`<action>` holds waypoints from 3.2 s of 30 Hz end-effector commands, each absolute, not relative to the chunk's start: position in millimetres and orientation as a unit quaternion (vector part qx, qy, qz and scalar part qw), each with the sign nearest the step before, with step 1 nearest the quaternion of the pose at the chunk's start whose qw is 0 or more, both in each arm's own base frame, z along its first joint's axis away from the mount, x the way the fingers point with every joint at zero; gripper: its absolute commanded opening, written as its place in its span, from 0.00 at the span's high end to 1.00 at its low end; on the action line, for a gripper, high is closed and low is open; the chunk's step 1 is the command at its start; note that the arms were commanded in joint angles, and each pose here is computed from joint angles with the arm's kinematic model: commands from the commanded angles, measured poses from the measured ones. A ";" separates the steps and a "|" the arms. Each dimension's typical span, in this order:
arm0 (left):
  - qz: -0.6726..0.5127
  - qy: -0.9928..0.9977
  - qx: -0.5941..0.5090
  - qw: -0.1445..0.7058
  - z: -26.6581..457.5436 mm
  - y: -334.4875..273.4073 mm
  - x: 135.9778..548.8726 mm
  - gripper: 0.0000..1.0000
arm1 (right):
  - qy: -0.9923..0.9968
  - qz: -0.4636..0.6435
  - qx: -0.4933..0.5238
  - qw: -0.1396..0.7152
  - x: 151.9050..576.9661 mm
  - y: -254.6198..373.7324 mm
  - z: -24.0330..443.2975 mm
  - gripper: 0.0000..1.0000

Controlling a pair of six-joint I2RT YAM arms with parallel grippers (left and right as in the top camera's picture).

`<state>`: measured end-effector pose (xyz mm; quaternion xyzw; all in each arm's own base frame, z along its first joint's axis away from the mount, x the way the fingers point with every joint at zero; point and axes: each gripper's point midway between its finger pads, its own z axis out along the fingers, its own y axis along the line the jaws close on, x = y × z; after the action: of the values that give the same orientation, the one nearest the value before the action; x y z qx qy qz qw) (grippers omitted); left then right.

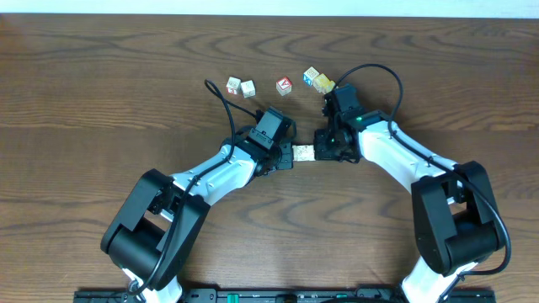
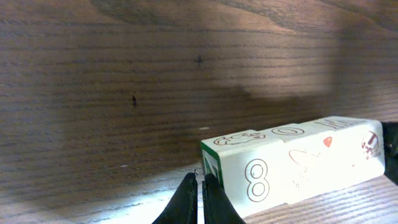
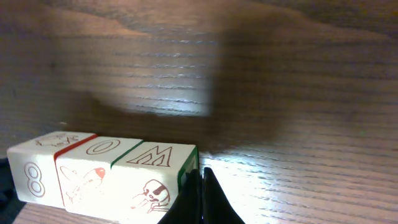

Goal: Lift 3 blocks

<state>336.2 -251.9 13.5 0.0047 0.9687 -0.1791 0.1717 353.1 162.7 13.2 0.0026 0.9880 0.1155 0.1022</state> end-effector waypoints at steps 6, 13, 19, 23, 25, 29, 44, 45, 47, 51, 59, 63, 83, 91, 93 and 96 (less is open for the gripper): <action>-0.220 0.962 0.011 0.159 23.1 -267.1 335.4 0.93 | 0.979 0.177 0.003 0.105 358.2 178.4 34.1 0.99; -0.222 0.961 0.010 0.163 27.7 -265.1 336.9 0.93 | 0.979 0.177 0.003 0.104 357.6 178.2 34.0 0.99; -0.224 0.960 0.014 0.169 33.8 -265.5 337.4 0.93 | 0.979 0.177 0.003 0.104 357.5 178.7 34.1 0.99; -0.225 0.960 0.015 0.167 34.0 -265.7 336.6 0.93 | 0.978 0.182 0.002 0.102 356.7 180.4 34.6 0.99; -0.226 0.959 0.015 0.168 35.2 -265.8 336.8 0.93 | 0.978 0.184 0.002 0.101 356.5 181.0 34.8 0.99; -0.231 0.958 0.016 0.169 38.6 -267.2 336.5 0.93 | 0.976 0.192 0.000 0.098 355.5 183.7 35.7 0.99; -0.245 0.954 0.020 0.174 49.5 -270.5 335.8 0.93 | 0.974 0.207 -0.003 0.095 354.6 188.7 37.7 0.99; -0.246 0.953 0.020 0.175 50.7 -270.6 335.9 0.93 | 0.974 0.207 -0.003 0.095 354.6 188.7 37.7 0.99; -0.247 0.953 0.021 0.177 52.6 -270.8 336.2 0.93 | 0.974 0.207 -0.003 0.095 354.6 188.6 38.1 0.99; -0.247 0.953 0.021 0.177 52.9 -270.8 336.2 0.93 | 0.973 0.209 -0.004 0.100 355.4 188.9 42.1 0.99; -0.246 0.953 0.020 0.176 52.5 -270.4 335.6 0.93 | 0.969 0.215 -0.007 0.119 357.7 189.8 57.9 0.99; -0.246 0.953 0.020 0.175 52.5 -270.5 335.6 0.93 | 0.969 0.215 -0.007 0.118 356.9 189.8 57.9 0.99; -0.259 0.948 0.024 0.186 70.7 -271.5 334.0 0.93 | 0.966 0.232 -0.011 0.114 355.8 195.7 60.9 0.99; -0.258 0.948 0.024 0.185 70.4 -271.3 333.3 0.93 | 0.962 0.247 -0.015 0.114 355.9 200.8 66.9 0.99; -0.262 0.948 0.024 0.182 70.7 -272.2 332.4 0.93 | 0.961 0.249 -0.016 0.116 356.2 201.3 69.5 0.99; -0.267 0.947 0.026 0.178 71.4 -274.1 330.9 0.93 | 0.960 0.254 -0.018 0.120 356.2 202.3 74.3 0.99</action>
<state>336.9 -249.6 52.5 0.0011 0.9591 -0.2135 0.1860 355.7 168.8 38.0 0.0062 0.9796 0.1657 0.1131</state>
